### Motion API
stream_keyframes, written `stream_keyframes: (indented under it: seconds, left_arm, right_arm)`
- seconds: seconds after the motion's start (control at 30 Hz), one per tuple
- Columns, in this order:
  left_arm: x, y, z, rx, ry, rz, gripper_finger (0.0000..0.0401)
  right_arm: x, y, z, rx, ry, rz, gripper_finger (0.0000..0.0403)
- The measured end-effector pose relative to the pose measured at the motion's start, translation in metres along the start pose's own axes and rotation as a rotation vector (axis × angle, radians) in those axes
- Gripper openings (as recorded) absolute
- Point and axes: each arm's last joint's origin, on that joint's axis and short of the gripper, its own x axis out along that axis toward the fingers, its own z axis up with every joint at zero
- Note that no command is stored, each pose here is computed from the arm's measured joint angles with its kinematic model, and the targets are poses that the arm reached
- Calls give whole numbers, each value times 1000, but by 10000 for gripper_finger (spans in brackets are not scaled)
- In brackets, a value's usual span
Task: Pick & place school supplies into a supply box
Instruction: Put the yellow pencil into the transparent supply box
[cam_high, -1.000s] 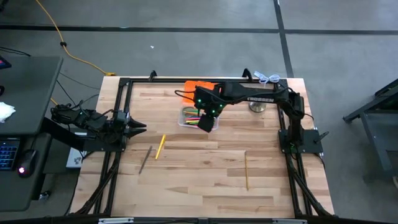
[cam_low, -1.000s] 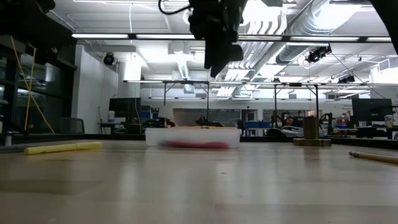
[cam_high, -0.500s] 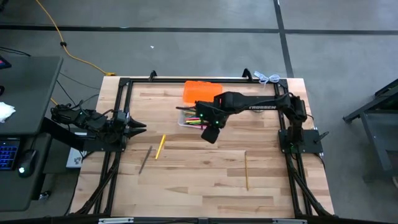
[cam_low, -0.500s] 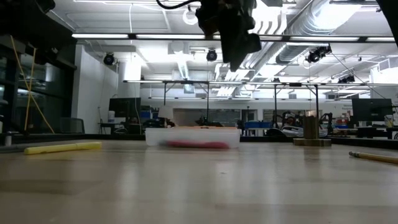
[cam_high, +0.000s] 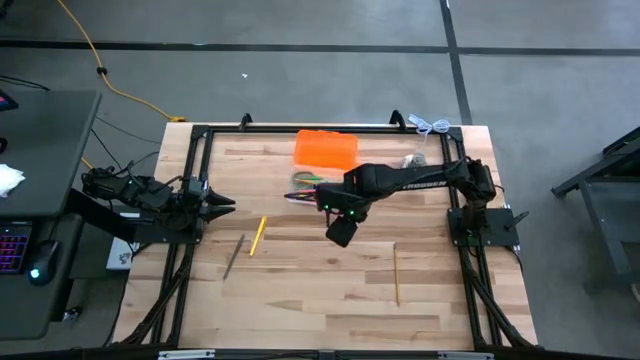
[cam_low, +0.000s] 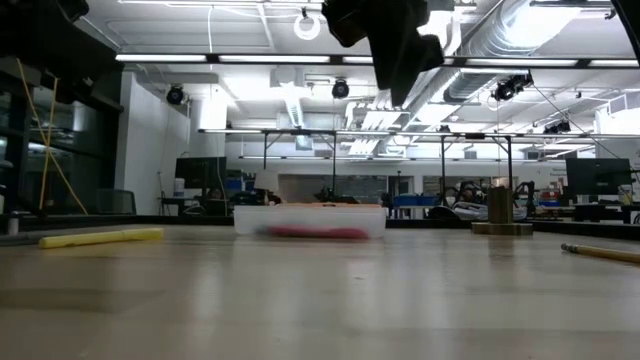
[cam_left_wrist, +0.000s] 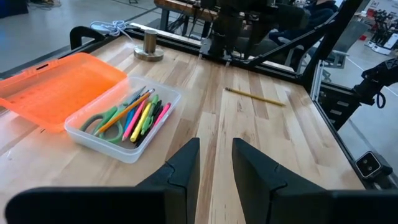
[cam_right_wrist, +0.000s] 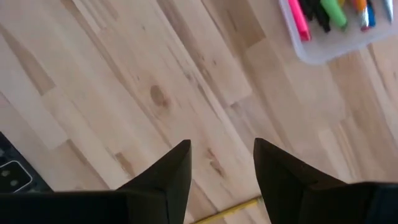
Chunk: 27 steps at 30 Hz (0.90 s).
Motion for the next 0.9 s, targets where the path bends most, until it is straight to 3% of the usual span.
stream_keyframes:
  seconds: [0.53, 0.9]
  left_arm:
    - [0, 0, 0, -1, -1, 0, 122]
    - [0, 0, 0, -2, -1, -1, 122]
  right_arm:
    - [1, 17, -31, 246, 30, -153, 152]
    - [1, 23, -50, 403, 29, -261, 181]
